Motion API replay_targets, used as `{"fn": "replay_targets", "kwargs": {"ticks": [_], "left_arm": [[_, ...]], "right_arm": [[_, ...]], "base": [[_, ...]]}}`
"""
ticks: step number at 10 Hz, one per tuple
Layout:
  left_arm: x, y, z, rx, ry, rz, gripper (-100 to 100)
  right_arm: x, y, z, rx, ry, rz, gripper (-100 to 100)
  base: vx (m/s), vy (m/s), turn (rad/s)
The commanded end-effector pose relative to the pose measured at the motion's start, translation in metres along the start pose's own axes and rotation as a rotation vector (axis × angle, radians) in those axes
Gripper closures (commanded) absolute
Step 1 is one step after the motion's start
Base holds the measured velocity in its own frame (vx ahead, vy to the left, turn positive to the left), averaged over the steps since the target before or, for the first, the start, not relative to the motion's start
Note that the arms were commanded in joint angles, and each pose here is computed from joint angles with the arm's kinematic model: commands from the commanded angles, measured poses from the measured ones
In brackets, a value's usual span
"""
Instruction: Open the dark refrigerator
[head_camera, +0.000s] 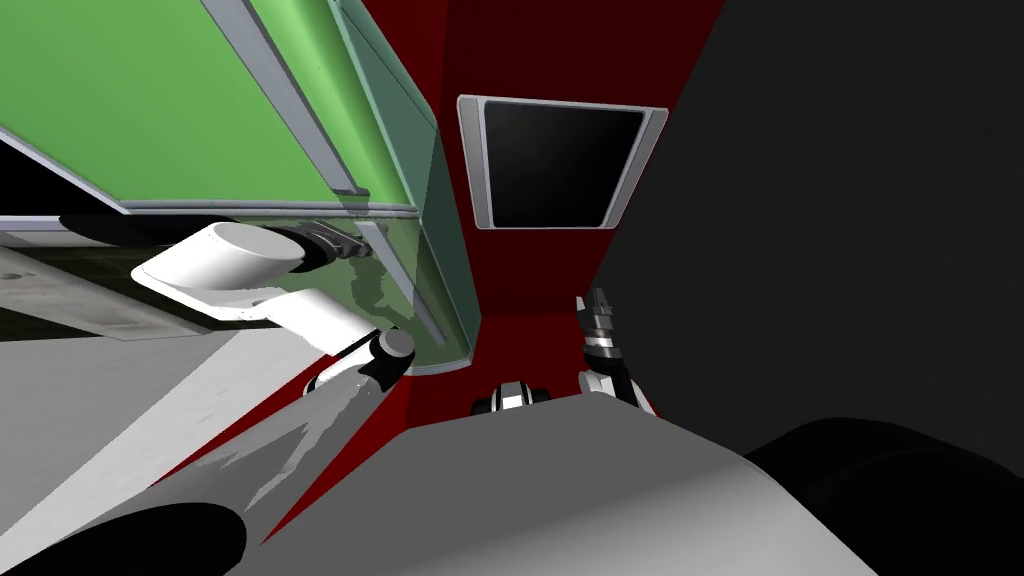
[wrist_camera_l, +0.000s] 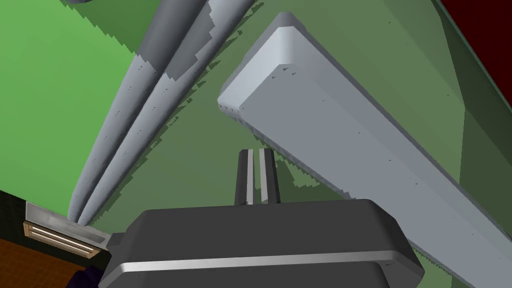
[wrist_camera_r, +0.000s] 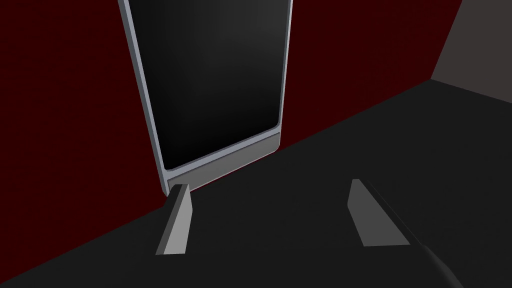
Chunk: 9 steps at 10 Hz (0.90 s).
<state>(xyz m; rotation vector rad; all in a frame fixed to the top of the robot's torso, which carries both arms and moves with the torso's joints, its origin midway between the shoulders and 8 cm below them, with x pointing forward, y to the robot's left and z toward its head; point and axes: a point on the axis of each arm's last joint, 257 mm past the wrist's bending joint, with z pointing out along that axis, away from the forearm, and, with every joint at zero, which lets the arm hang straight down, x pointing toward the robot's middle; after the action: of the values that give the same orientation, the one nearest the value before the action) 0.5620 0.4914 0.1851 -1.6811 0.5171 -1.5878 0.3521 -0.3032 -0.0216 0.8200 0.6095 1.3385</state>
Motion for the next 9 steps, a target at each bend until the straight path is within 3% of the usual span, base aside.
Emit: {"fn": "replay_targets", "kwargs": {"ticks": [1, 2, 3, 5, 6, 9], "left_arm": [[-0.011, -0.003, 0.001, 0.010, -0.011, -0.028, -100], [-0.008, -0.007, -0.001, 0.021, -0.009, -0.014, -100], [-0.008, -0.014, -0.003, 0.035, -0.008, -0.015, 100], [0.009, 0.001, -0.002, -0.010, 0.040, -0.026, 100], [0.009, 0.001, -0.002, -0.010, 0.040, -0.026, 100], [0.034, 0.024, -0.004, -0.081, 0.114, -0.038, 100]], "right_arm": [[0.000, 0.000, 0.000, 0.000, 0.000, 0.000, 0], [0.000, 0.000, 0.000, 0.000, 0.000, 0.000, 0], [0.000, 0.000, 0.000, 0.000, 0.000, 0.000, 0], [0.000, 0.000, 0.000, 0.000, 0.000, 0.000, 0], [0.000, 0.000, 0.000, 0.000, 0.000, 0.000, 0], [0.000, 0.000, 0.000, 0.000, 0.000, 0.000, 0]], "base": [[0.112, 0.136, 0.084], [0.070, 0.092, 0.049], [0.003, 0.021, 0.010], [-0.161, 0.168, -0.042], [-0.199, 0.208, -0.028], [-0.263, 0.275, -0.033]]}}
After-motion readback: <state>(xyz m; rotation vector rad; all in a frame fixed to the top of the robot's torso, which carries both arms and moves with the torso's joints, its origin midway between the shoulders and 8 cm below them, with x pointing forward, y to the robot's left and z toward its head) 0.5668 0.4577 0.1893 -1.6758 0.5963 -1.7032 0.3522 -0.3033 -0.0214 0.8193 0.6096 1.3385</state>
